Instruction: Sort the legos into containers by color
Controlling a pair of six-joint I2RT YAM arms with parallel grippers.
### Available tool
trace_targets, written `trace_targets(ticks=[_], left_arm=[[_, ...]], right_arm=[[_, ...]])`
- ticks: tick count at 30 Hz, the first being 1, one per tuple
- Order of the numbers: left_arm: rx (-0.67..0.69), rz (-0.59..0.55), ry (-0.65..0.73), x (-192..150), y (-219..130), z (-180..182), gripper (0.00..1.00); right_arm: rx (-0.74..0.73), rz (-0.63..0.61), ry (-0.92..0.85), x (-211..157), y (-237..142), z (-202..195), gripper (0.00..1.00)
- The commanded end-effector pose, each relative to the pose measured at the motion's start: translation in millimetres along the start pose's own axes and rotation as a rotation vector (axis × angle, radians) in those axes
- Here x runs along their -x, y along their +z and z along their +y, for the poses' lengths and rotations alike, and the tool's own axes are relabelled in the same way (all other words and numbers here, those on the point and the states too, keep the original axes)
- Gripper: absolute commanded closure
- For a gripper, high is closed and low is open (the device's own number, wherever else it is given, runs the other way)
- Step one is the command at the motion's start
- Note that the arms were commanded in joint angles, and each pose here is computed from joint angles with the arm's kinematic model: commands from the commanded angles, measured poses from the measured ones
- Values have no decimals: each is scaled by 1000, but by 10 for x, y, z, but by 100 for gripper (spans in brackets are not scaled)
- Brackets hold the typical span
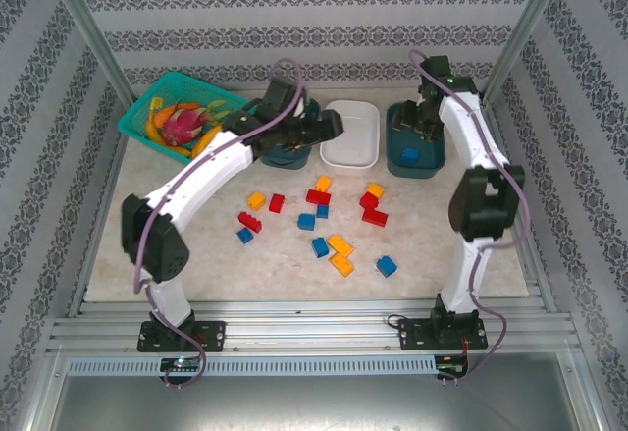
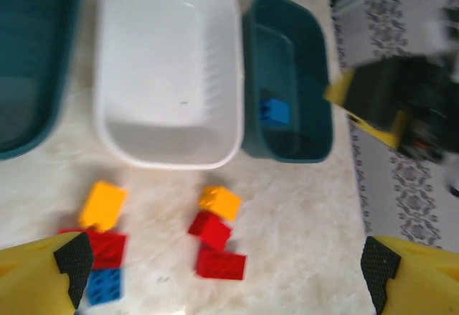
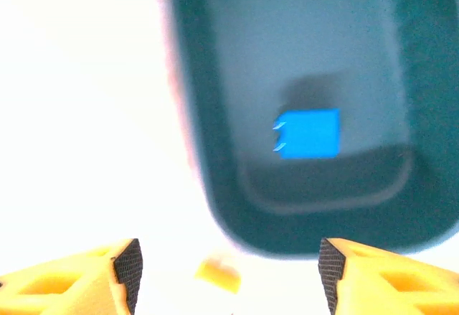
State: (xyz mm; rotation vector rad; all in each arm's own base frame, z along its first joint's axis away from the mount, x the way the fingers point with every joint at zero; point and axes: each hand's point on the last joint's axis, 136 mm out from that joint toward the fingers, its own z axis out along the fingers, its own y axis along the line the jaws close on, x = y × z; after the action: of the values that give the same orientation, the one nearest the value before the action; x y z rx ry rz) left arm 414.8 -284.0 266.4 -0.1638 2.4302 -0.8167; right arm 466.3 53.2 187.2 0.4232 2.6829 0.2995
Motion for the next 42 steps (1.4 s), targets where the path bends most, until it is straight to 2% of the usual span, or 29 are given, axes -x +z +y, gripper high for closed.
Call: trace_targets(ticks=[1, 5, 11, 15, 18, 23, 28, 39, 42], left_arm=[[185, -2, -66, -142, -394, 605, 2], [304, 22, -3, -372, -626, 1037, 3], [428, 134, 103, -725, -711, 1521, 7], [450, 188, 85, -898, -618, 1723, 7], [468, 220, 143, -921, -510, 1809, 12], [554, 364, 349, -915, -331, 2033, 19], [559, 516, 489, -982, -89, 2173, 27], [585, 612, 504, -1034, 192, 2469, 28], [592, 630, 499, -1042, 263, 2522, 32]], right_arm=[[226, -179, -111, -197, -578, 644, 30], [420, -273, -249, -815, -939, 993, 26], [677, -331, -395, -1759, -1228, 1206, 22], [731, -324, -486, -2308, -1194, 1177, 19], [729, -311, -572, -2640, -1108, 1112, 18], [686, -297, -571, -2786, -973, 959, 16], [674, -286, -597, -2797, -940, 966, 14], [713, -208, -618, -2912, -832, 1073, 13], [705, -195, -623, -2918, -804, 1077, 13]])
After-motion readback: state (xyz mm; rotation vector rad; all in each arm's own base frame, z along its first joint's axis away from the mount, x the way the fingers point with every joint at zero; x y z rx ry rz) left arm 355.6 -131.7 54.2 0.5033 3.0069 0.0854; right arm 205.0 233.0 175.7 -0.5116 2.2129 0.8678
